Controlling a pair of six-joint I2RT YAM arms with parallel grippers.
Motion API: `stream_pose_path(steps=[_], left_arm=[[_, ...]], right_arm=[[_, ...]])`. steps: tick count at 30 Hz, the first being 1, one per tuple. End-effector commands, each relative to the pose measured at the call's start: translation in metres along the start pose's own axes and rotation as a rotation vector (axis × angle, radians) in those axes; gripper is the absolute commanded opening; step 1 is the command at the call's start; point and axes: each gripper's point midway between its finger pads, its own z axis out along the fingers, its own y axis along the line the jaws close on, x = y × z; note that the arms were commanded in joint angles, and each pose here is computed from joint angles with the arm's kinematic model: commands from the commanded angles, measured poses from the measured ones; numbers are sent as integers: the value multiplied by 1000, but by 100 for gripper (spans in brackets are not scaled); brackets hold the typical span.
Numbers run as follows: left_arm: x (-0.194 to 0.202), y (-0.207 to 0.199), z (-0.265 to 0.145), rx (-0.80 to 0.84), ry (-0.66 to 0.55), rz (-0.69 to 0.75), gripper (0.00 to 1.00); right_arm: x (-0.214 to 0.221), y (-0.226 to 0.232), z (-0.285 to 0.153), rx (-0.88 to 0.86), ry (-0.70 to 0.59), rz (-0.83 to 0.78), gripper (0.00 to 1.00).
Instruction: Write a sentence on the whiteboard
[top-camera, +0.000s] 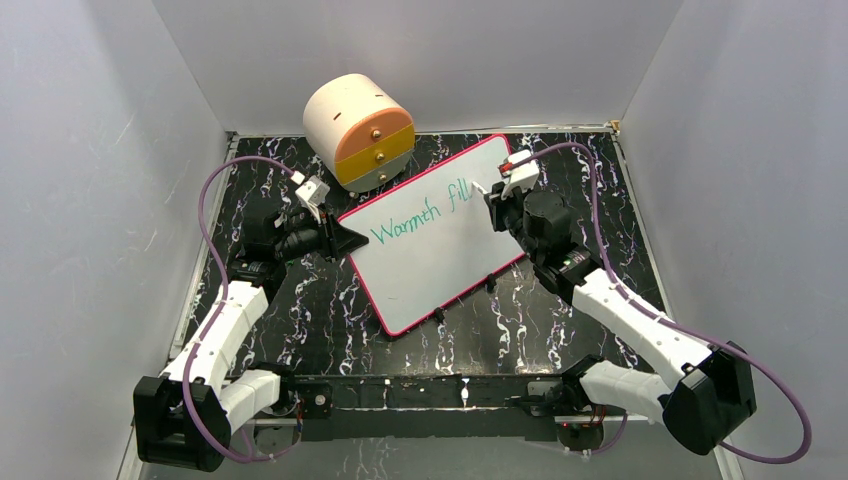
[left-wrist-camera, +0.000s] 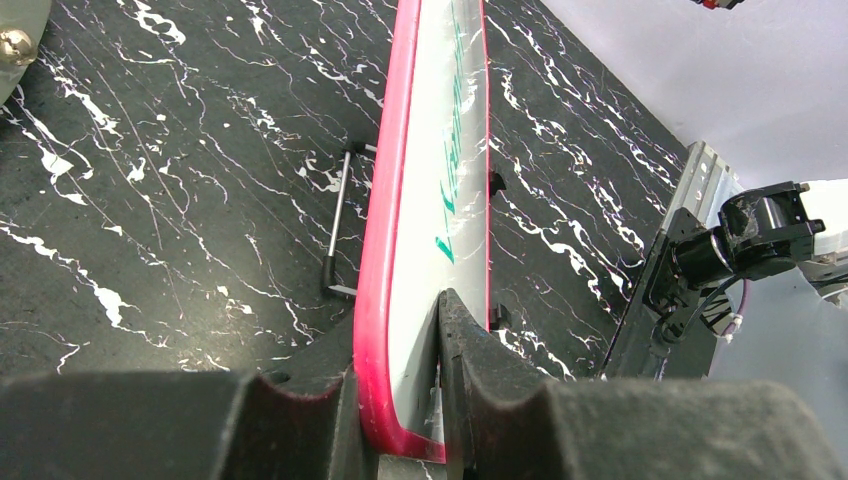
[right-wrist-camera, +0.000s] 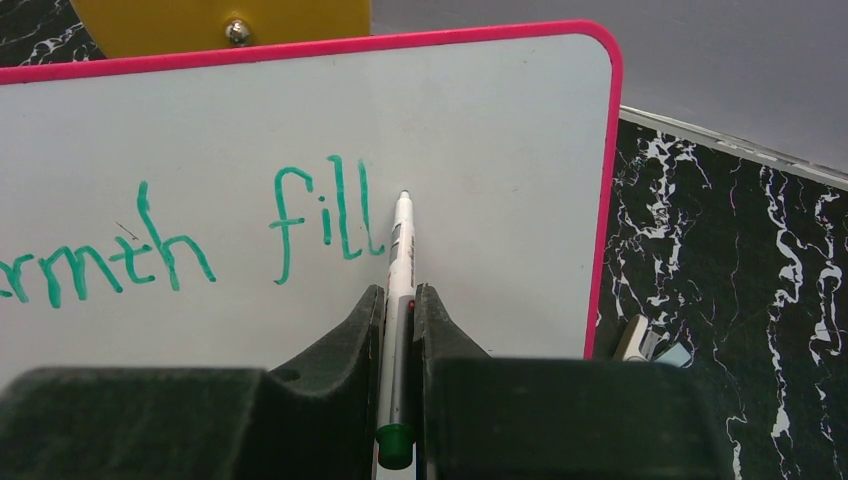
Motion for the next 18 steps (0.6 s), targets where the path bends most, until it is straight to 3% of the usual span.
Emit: stream_pose_path(steps=[1,18], left_arm=[[70,28,-2,-108,205,4,0],[70,28,-2,-110,205,4,0]], right_arm=[[-37,3,2,-23,-108,27,0],[-32,12,-4,-78,-76,25,0]])
